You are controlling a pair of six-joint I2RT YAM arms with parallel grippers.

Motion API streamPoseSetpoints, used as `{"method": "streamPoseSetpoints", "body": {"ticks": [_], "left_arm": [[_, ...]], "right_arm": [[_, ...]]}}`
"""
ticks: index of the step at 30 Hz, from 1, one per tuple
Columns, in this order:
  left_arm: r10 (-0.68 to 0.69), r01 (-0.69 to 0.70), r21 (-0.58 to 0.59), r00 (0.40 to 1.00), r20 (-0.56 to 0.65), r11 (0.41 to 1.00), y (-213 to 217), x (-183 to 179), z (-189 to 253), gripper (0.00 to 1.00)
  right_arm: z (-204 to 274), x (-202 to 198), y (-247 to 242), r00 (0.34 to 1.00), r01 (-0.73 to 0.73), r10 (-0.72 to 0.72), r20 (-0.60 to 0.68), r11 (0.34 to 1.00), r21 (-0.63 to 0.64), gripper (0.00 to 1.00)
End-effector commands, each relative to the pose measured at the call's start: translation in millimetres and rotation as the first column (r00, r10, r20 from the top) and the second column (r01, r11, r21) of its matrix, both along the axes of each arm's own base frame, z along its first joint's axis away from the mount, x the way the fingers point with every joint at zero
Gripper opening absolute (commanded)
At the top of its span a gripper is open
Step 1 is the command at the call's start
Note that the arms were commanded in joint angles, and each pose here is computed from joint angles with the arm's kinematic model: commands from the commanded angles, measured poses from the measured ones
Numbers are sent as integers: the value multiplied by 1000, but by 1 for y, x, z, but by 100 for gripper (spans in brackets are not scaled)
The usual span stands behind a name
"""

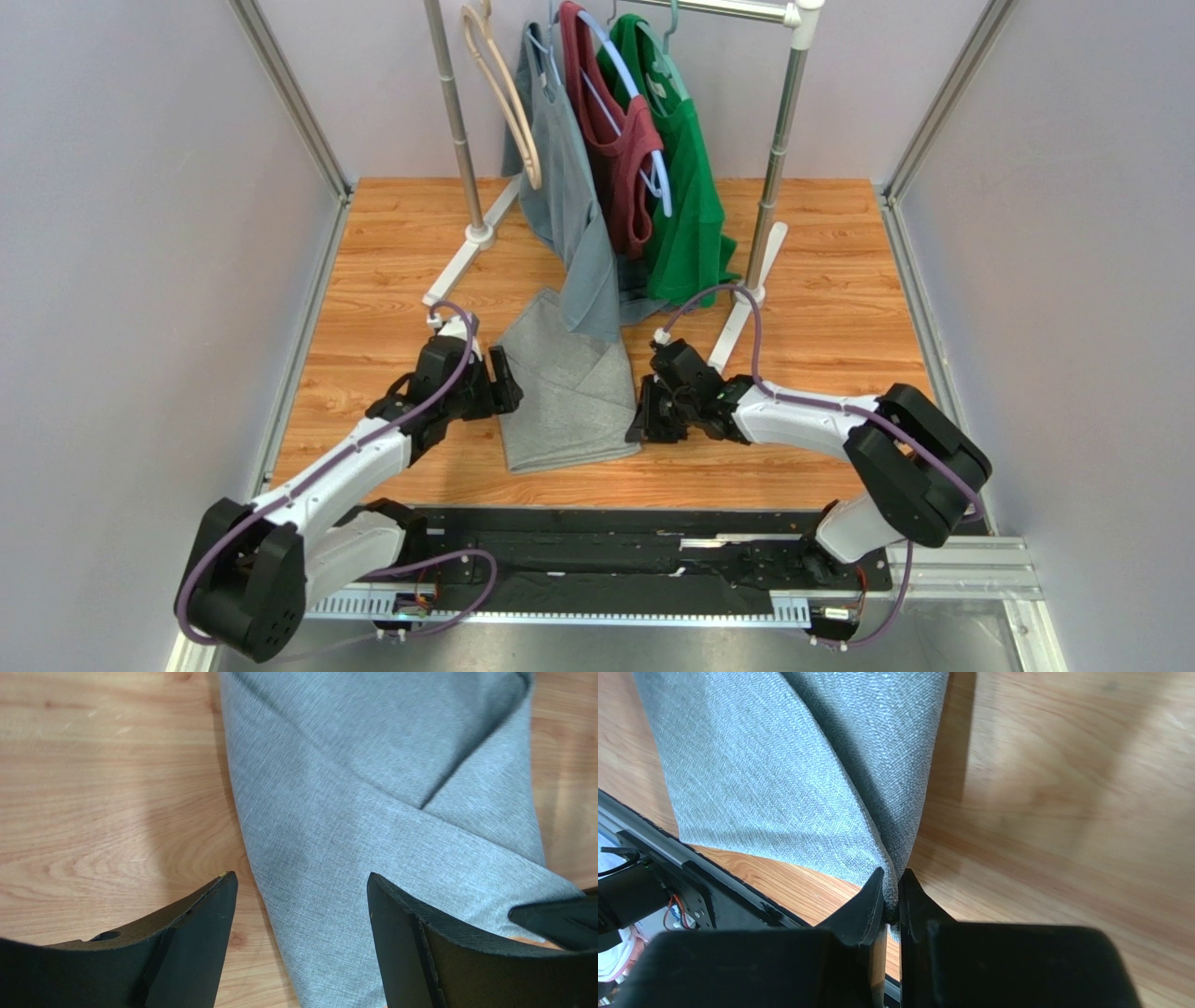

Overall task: Fold the napkin, place the utensils inside, and roll it up
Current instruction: Roll the napkin at the center of the board.

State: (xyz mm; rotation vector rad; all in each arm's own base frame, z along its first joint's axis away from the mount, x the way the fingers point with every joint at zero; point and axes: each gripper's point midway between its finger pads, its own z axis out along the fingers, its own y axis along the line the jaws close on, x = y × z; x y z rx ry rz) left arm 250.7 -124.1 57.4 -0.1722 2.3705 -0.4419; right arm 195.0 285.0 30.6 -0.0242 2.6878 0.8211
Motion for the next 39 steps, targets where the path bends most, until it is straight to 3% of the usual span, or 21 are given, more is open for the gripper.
{"method": "streamPoseSetpoints", "body": {"ticks": [1,9,18,25,39], "left_arm": [[-92,86,39,979,182,996,-16,10,36,77],[-314,331,18,876,366,943,-75,-4,57,75],[-565,597,110,660,496,795,-136,-32,67,73],[-692,706,195,533,486,681,-171,-50,53,73],[-785,772,273,424,452,574,-209,-70,34,75]], "right_arm": [[-1,-6,-27,1000,-5,4,-21,998,-58,8],[-8,-14,-46,993,-47,39,-115,997,-66,4],[0,-9,-53,972,-94,80,-219,994,-53,0],[4,-2,-59,954,-108,88,-285,993,-56,0],[17,11,-57,908,-81,75,-412,997,2,0]]}}
